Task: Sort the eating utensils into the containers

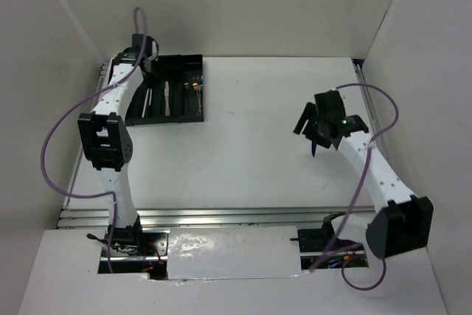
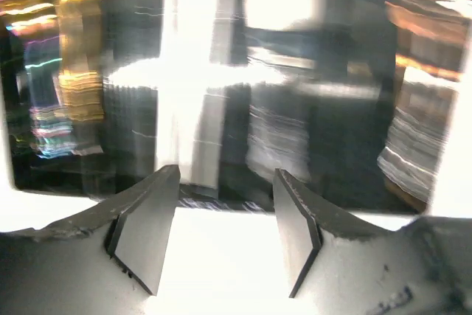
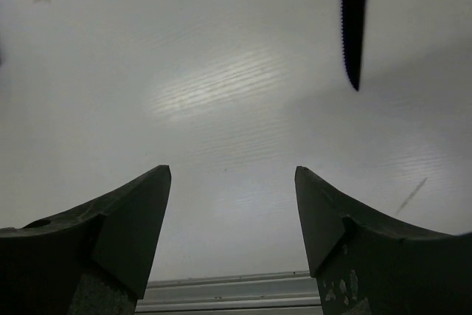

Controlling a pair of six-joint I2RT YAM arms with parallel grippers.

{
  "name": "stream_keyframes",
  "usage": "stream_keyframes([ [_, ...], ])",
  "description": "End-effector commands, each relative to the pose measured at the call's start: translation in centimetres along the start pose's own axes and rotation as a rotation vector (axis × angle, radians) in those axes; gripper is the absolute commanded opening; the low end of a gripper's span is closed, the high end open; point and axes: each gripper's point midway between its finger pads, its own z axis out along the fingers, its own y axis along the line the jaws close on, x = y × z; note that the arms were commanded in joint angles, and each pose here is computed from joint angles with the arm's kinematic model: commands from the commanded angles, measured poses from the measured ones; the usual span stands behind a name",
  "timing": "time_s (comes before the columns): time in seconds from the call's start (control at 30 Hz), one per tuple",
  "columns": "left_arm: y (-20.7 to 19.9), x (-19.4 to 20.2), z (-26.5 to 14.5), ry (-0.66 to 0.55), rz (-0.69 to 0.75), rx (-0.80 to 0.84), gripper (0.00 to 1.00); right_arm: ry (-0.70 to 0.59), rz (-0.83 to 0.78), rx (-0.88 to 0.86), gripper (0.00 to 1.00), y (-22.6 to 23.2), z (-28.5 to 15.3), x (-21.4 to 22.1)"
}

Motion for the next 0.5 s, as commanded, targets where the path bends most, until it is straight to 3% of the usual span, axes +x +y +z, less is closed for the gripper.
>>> stream_keyframes([
  [0.0,-3.2,-1.8,-10.1,-0.178,-0.021,0.096,0.66,0.051,0.116,0.137,0.77,-4.3,2.1,-2.3],
  [0.1,-6.4,-1.2,-14.6,-0.284,-0.001,0.195,0.69,0.044,0.2,0.172,0.79,-6.1,4.1,-4.3],
  [0.17,-9.1,1.5,-15.7,-0.255,0.031,0.264,0.69,0.005,0.239,0.17,0.81,-6.5,5.1,-6.5],
  [0.2,-9.9,2.9,-15.4,-0.224,0.037,0.285,0.69,0.012,0.273,0.208,0.87,-7.9,6.5,-6.8],
  [0.3,-12.2,6.0,-15.8,-0.174,0.065,0.352,0.69,0.039,0.343,0.196,0.89,-9.1,9.2,-7.8],
  [0.47,-13.4,6.8,-16.2,-0.19,0.037,0.392,0.69,0.068,0.392,0.204,0.9,-9.6,12.8,-8.8],
])
